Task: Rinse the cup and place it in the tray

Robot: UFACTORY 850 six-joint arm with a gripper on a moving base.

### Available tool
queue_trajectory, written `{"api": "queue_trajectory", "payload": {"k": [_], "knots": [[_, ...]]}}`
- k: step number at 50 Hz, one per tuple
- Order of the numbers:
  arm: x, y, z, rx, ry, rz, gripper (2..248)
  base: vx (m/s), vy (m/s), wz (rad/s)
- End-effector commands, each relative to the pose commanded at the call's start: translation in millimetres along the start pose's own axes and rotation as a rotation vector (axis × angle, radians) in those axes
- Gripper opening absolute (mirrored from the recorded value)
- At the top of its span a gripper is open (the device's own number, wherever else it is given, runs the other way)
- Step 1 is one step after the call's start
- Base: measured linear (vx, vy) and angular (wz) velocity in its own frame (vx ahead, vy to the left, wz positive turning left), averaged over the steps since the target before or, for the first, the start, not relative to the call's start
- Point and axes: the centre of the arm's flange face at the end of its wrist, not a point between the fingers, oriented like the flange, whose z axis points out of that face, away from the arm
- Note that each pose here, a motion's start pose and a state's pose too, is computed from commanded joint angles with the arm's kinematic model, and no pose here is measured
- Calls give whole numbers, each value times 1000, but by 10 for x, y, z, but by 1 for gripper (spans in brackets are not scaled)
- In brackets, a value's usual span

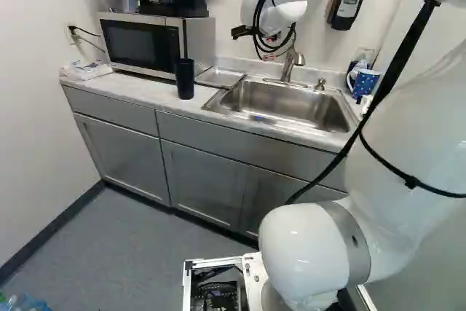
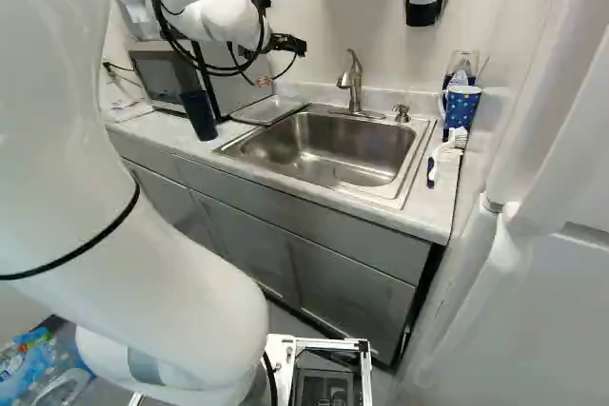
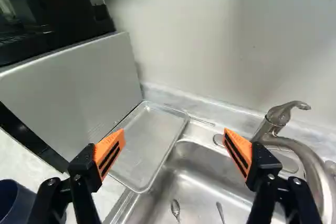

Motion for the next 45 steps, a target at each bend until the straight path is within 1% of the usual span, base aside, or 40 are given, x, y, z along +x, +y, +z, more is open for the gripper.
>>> {"api": "queue_trajectory", "payload": {"k": [13,45], "knots": [[33,106,92,-19,-1,7,247,0,0,0],[145,525,503,-88,-30,32,247,0,0,0]]}}
